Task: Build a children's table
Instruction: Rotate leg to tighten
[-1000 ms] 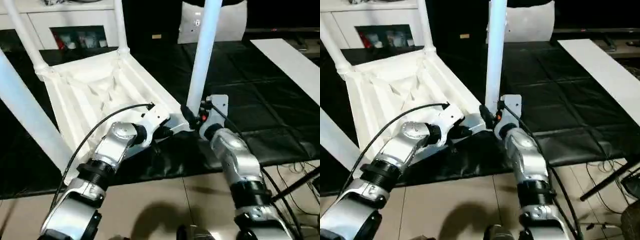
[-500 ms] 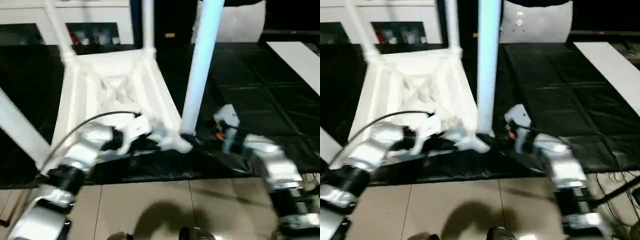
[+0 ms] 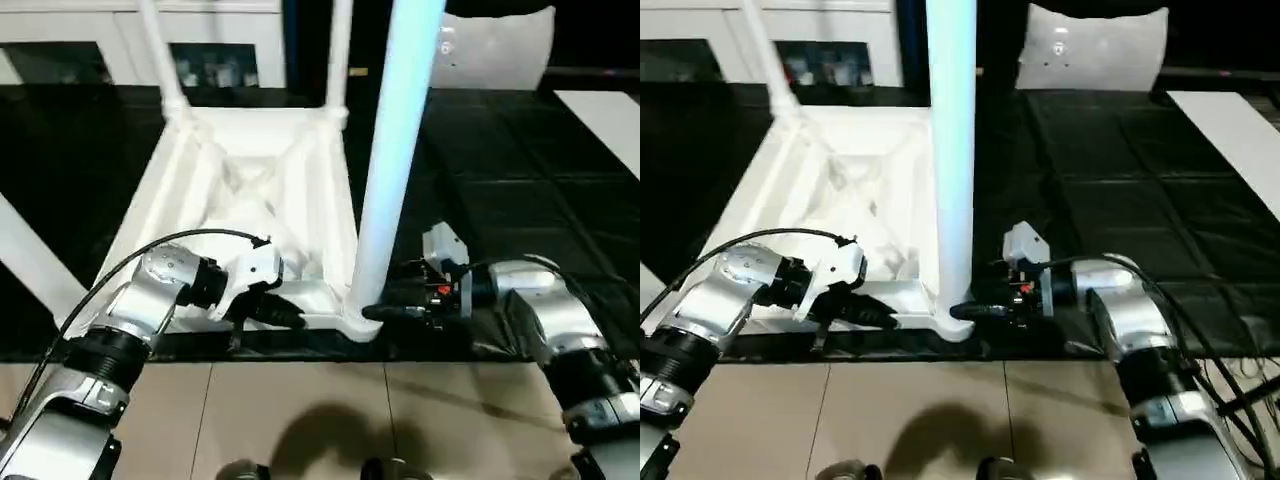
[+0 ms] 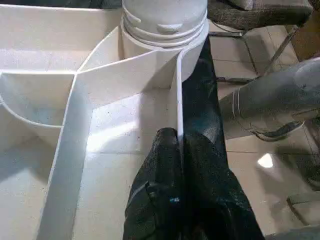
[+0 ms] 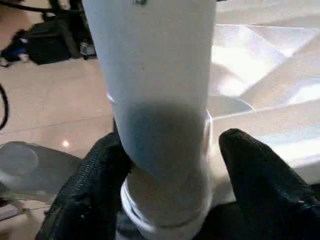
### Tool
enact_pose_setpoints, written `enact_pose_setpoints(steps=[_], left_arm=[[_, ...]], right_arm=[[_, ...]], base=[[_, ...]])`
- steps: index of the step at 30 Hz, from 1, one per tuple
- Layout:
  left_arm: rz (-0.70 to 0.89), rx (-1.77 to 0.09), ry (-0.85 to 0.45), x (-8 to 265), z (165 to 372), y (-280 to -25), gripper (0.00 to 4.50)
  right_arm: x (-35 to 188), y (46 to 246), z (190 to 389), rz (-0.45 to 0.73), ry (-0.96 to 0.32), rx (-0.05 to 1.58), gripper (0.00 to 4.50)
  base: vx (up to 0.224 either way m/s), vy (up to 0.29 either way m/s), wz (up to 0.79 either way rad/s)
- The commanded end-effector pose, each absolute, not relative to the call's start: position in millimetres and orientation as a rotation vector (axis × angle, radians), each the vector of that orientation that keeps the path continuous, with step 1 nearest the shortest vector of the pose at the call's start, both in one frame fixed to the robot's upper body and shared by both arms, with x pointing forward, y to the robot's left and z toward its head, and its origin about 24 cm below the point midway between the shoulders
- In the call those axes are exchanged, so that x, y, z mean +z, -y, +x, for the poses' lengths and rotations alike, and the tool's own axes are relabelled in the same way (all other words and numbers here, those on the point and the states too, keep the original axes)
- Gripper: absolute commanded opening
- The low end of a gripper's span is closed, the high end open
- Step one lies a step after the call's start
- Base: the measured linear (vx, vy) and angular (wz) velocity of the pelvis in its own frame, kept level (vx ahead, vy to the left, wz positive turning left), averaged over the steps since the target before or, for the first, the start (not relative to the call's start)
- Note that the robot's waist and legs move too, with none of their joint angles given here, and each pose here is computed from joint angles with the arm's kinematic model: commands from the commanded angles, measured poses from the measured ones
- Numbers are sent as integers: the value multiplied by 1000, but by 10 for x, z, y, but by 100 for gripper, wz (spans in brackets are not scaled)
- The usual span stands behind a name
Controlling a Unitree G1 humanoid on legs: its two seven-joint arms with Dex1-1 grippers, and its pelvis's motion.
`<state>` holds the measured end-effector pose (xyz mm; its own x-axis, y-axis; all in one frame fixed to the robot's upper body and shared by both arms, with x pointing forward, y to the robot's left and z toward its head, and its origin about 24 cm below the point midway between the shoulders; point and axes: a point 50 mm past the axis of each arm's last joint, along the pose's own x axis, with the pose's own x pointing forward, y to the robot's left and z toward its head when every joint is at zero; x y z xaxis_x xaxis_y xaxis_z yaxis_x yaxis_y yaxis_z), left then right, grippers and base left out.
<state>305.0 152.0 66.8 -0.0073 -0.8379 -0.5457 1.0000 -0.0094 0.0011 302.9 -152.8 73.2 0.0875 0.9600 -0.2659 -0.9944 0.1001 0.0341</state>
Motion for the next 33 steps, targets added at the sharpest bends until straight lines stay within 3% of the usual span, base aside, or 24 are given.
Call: enact_pose_setpoints(steps=[1, 9, 16, 20, 25, 28, 29, 33], left_arm=[[491, -1619, -387, 770, 3046, -1392, 0], [489, -1619, -383, 764, 3035, -1394, 0], [482, -1568, -364, 764, 3073, -1388, 0], [426, -1460, -341, 784, 3138, -1310, 0], [337, -1281, -311, 846, 3271, -977, 0], [323, -1219, -303, 860, 3329, -892, 0], [299, -1156, -289, 890, 3386, -783, 0], [268, -1036, -263, 950, 3478, -638, 0]], right_arm=[[758, 1511, 3042, -202, -234, 1500, 279], [720, 1490, 2998, -167, -262, 1558, 204], [688, 1478, 2962, -128, -276, 1577, 194], [652, 1408, 2932, -76, -278, 1490, 193], [510, 987, 2965, 38, -315, 1193, 193], [512, 878, 3009, 56, -309, 1132, 193], [512, 743, 3064, 66, -314, 1056, 193], [484, 556, 3150, 132, -357, 873, 193]], base=[[0, 0, 0], [0, 0, 0], [0, 0, 0], [0, 0, 0], [0, 0, 0], [0, 0, 0], [0, 0, 0], [0, 0, 0]])
